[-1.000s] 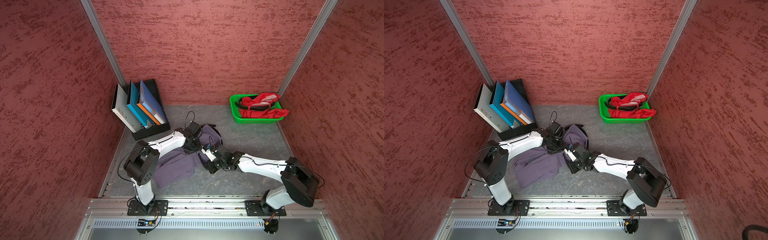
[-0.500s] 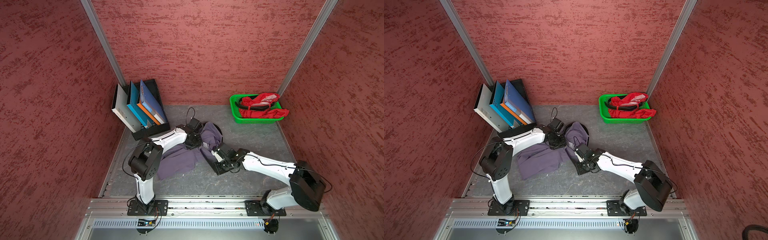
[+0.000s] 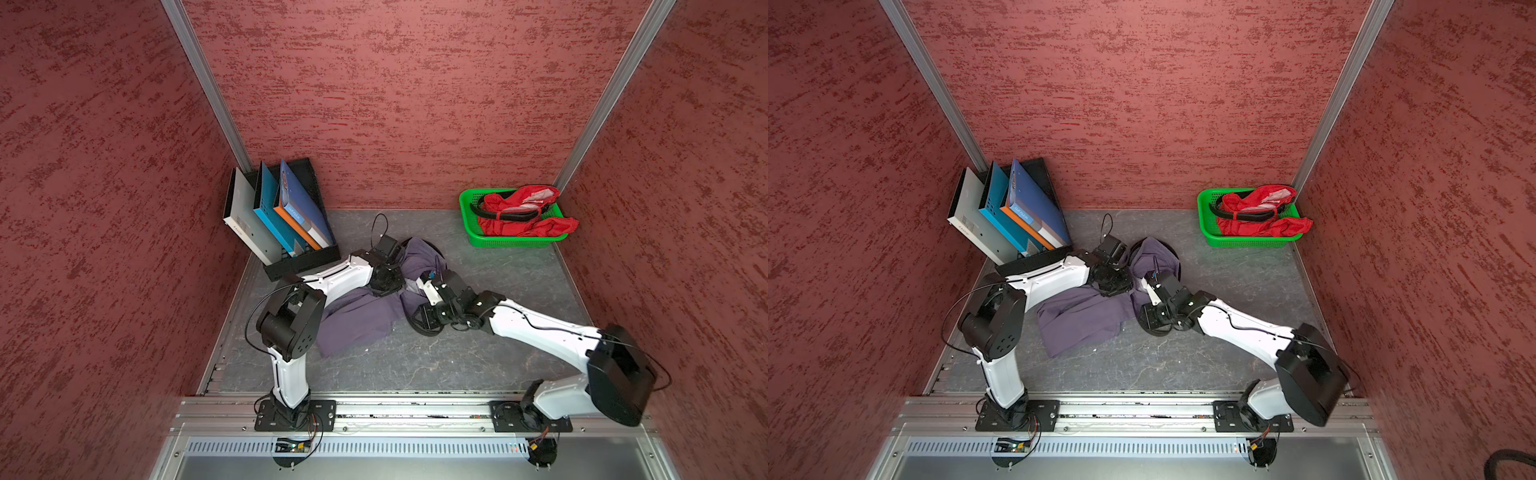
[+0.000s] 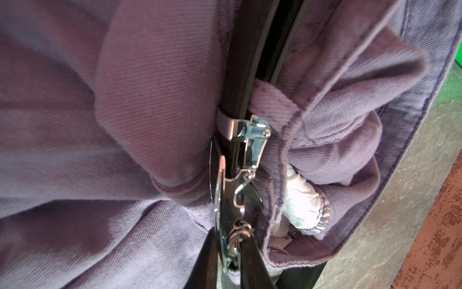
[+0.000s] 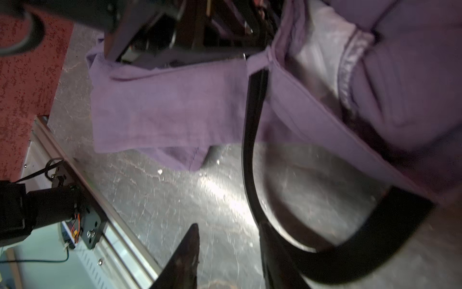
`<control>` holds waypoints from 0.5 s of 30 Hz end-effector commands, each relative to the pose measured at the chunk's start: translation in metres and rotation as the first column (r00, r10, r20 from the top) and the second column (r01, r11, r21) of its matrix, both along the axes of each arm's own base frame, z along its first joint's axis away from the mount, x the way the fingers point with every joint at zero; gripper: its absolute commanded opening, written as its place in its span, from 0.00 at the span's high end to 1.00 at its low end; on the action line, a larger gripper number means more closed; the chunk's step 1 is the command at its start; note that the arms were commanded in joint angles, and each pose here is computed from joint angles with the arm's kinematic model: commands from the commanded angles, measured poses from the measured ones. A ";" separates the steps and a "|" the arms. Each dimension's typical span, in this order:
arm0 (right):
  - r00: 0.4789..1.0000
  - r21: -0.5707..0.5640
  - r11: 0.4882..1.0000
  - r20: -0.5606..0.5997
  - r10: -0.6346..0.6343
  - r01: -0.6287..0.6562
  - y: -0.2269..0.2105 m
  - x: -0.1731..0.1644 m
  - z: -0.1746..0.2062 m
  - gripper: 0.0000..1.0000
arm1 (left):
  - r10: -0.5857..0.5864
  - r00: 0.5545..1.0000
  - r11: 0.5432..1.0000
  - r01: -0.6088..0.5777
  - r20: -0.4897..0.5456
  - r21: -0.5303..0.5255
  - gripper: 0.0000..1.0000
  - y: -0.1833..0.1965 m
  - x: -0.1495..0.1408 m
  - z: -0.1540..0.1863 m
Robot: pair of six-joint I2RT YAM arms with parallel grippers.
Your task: Remove the belt from the trousers
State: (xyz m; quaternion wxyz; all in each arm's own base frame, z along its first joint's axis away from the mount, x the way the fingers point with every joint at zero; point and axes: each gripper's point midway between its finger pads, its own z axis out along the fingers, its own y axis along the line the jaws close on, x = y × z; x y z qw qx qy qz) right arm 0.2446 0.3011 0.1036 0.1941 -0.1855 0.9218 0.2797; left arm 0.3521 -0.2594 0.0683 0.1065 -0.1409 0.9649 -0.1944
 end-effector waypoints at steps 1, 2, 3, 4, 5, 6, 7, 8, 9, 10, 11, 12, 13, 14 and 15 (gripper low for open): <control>0.996 0.075 0.996 0.079 0.045 -0.051 0.033 0.024 0.007 0.62 | 0.013 1.000 0.999 -0.013 0.001 0.031 0.83 0.011 -0.005 -0.003; 0.996 0.060 0.997 0.074 0.041 -0.046 0.035 0.030 -0.001 0.63 | 0.013 1.000 0.999 -0.013 0.001 0.031 0.83 0.012 -0.006 -0.002; 0.996 0.056 0.997 0.074 0.046 -0.051 0.040 0.034 -0.006 0.64 | 0.014 1.000 0.999 -0.014 0.003 0.030 0.83 0.012 -0.006 -0.001; 0.996 0.053 0.997 0.074 0.047 -0.051 0.042 0.036 -0.010 0.64 | 0.016 1.000 0.999 -0.016 0.006 0.030 0.83 0.013 -0.006 0.000; 0.996 0.054 0.997 0.080 0.045 -0.049 0.045 0.040 -0.013 0.64 | 0.017 1.000 0.999 -0.017 0.008 0.027 0.83 0.013 -0.007 0.001; 0.996 0.054 0.997 0.081 0.045 -0.049 0.047 0.043 -0.016 0.64 | 0.016 1.000 1.000 -0.016 0.007 0.025 0.83 0.013 -0.007 0.002; 0.996 0.053 0.997 0.081 0.044 -0.049 0.049 0.044 -0.018 0.65 | 0.018 1.000 1.000 -0.018 0.007 0.024 0.83 0.013 -0.008 0.002; 0.996 0.052 0.997 0.082 0.046 -0.051 0.051 0.047 -0.020 0.66 | 0.019 1.000 1.000 -0.020 0.010 0.022 0.83 0.013 -0.007 0.003; 0.996 0.054 0.997 0.078 0.050 -0.054 0.053 0.047 -0.022 0.68 | 0.019 1.000 1.000 -0.020 0.008 0.024 0.83 0.013 -0.008 0.002; 0.996 0.052 0.997 0.072 0.048 -0.051 0.054 0.048 -0.025 0.72 | 0.020 1.000 1.000 -0.020 0.010 0.024 0.83 0.013 -0.008 0.003; 0.996 0.058 0.997 0.068 0.054 -0.058 0.055 0.047 -0.027 0.77 | 0.022 1.000 0.999 -0.022 0.010 0.024 0.83 0.014 -0.008 0.002; 0.996 0.058 0.996 0.060 0.060 -0.063 0.056 0.045 -0.029 0.83 | 0.022 1.000 0.999 -0.022 0.012 0.024 0.83 0.013 -0.007 0.002; 0.997 0.055 0.996 0.051 0.062 -0.065 0.054 0.043 -0.031 0.87 | 0.024 1.000 0.999 -0.024 0.012 0.023 0.83 0.014 -0.007 0.002; 0.997 0.055 0.996 0.043 0.067 -0.070 0.052 0.040 -0.032 0.92 | 0.026 1.000 0.999 -0.026 0.011 0.024 0.83 0.014 -0.006 0.001; 0.997 0.049 0.996 0.030 0.072 -0.073 0.049 0.035 -0.033 0.95 | 0.027 1.000 0.999 -0.028 0.010 0.024 0.83 0.014 -0.005 0.000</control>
